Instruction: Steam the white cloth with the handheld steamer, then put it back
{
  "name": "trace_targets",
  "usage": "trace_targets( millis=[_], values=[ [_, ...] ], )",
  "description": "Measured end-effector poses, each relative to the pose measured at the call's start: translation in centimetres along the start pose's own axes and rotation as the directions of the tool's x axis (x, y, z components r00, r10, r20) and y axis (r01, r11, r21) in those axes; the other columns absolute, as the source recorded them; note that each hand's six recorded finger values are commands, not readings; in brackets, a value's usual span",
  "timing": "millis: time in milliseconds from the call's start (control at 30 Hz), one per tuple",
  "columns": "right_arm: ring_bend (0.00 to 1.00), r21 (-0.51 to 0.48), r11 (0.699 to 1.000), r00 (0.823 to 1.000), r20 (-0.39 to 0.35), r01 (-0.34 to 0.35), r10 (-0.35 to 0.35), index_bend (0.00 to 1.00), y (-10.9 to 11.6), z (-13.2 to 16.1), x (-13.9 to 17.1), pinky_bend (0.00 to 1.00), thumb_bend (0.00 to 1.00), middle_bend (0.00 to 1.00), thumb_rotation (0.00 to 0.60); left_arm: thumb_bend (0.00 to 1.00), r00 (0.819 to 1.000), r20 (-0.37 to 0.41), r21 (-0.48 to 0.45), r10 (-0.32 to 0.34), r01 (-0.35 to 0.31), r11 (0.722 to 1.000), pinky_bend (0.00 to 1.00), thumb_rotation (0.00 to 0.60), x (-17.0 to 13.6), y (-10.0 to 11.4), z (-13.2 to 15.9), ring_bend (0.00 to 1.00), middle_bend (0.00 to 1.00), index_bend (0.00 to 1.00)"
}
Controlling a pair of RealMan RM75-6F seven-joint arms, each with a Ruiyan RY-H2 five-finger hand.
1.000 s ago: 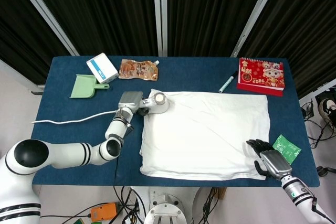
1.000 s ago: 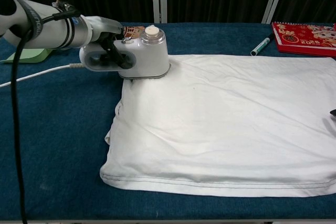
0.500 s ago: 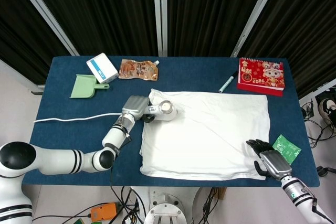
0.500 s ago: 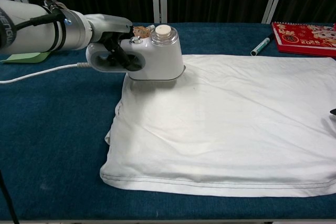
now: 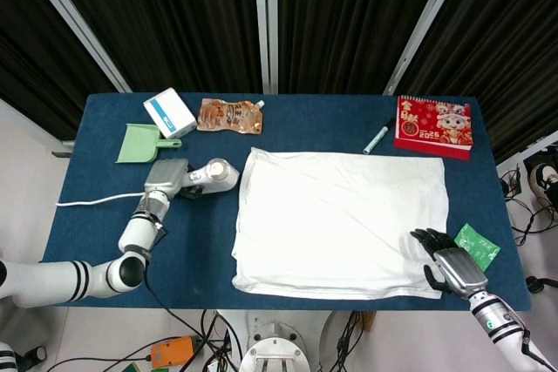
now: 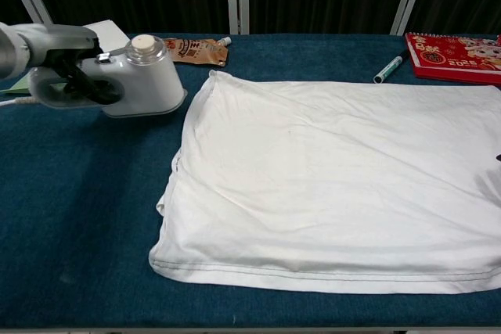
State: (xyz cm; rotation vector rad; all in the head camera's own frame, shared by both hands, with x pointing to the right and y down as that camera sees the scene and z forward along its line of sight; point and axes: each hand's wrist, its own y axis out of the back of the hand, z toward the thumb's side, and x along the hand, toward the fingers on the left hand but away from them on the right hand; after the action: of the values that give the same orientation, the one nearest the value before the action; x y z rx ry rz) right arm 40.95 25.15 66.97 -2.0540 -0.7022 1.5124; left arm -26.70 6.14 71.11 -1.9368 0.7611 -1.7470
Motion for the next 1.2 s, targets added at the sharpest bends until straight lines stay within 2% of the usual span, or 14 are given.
trace_targets(
  millis=[133,233,300,367,467,567,767,833,900,967,1033,1133,1200],
  values=[
    [0.05,0.005,1.0,1.0,-0.008,0.009,-0.009,0.06,0.2,0.2,0.0,0.14,0.79,0.13,0.6,0.52,0.999,-0.035,0.013,-0.026,0.026,1.0,0.56,0.489,-0.3,-0.3,-1.9,0.62,0.78,0.7],
    [0.05,0.006,1.0,1.0,-0.01,0.015,-0.015,0.06,0.3,0.3,0.1,0.14,0.79,0.13,0.6,0.38,0.998,-0.05,0.036,-0.042,0.044,0.998,0.52,0.488,-0.4,-0.8,-2.7,0.5,0.64,0.53],
    [0.05,0.007,1.0,1.0,-0.01,0.017,-0.017,0.06,0.3,0.3,0.2,0.14,0.79,0.13,0.6,0.3,0.998,-0.048,0.045,-0.045,0.047,0.998,0.44,0.49,-0.6,-0.9,-2.8,0.37,0.49,0.39],
    [0.05,0.008,1.0,1.0,-0.01,0.019,-0.019,0.06,0.4,0.3,0.3,0.14,0.79,0.13,0.6,0.23,0.998,-0.044,0.053,-0.038,0.041,0.998,0.32,0.49,-0.7,-0.8,-2.8,0.23,0.35,0.24],
    [0.05,0.011,1.0,1.0,-0.007,0.026,-0.026,0.06,0.6,0.2,0.4,0.14,0.79,0.13,0.6,0.18,0.999,-0.04,0.074,-0.021,0.024,0.997,0.18,0.491,-1.1,-0.6,-3.0,0.1,0.2,0.11],
    [0.05,0.012,0.999,0.999,-0.001,0.041,-0.041,0.06,1.0,0.1,0.5,0.14,0.79,0.13,0.6,0.16,0.999,-0.037,0.089,-0.021,0.024,0.996,0.11,0.49,-1.8,-0.5,-3.4,0.02,0.1,0.02],
    [0.05,0.027,0.994,0.994,0.026,0.11,-0.111,0.06,3.2,-0.9,1.1,0.14,0.78,0.13,0.6,0.15,1.0,-0.015,0.12,0.007,-0.005,0.993,0.03,0.492,-4.1,0.3,-4.5,0.0,0.06,0.0],
    [0.05,0.034,0.989,0.988,0.041,0.146,-0.148,0.05,4.4,-1.4,1.5,0.14,0.7,0.13,0.6,0.14,0.999,-0.011,0.115,0.049,-0.048,0.992,0.02,0.492,-5.2,0.9,-5.3,0.0,0.06,0.0],
    [0.05,0.045,0.982,0.981,0.062,0.181,-0.183,0.03,5.8,-2.1,1.9,0.14,0.53,0.13,0.6,0.13,0.993,-0.013,0.106,0.115,-0.113,0.988,0.01,0.489,-6.4,1.8,-6.5,0.0,0.06,0.0],
    [0.04,0.054,0.976,0.973,0.081,0.211,-0.215,0.0,7.2,-2.6,2.4,0.14,0.29,0.13,0.6,0.13,0.983,-0.017,0.104,0.185,-0.182,0.978,0.0,0.49,-7.6,2.6,-7.7,0.0,0.07,0.0],
    [0.02,0.058,0.969,0.964,0.104,0.242,-0.246,0.0,8.7,-3.2,3.0,0.12,0.16,0.13,0.6,0.12,0.962,-0.021,0.11,0.273,-0.269,0.957,0.0,0.491,-9.2,3.4,-9.4,0.0,0.06,0.0],
    [0.0,0.072,0.957,0.947,0.141,0.28,-0.288,0.0,11.0,-4.1,4.0,0.07,0.09,0.09,0.6,0.12,0.919,-0.038,0.121,0.392,-0.385,0.915,0.0,0.492,-12.6,3.8,-12.7,0.0,0.06,0.0],
    [0.0,0.083,0.948,0.934,0.164,0.306,-0.316,0.0,12.1,-4.4,4.5,0.06,0.09,0.08,0.6,0.12,0.903,-0.06,0.112,0.426,-0.418,0.901,0.0,0.489,-14.5,3.4,-14.6,0.0,0.07,0.0]
  ],
)
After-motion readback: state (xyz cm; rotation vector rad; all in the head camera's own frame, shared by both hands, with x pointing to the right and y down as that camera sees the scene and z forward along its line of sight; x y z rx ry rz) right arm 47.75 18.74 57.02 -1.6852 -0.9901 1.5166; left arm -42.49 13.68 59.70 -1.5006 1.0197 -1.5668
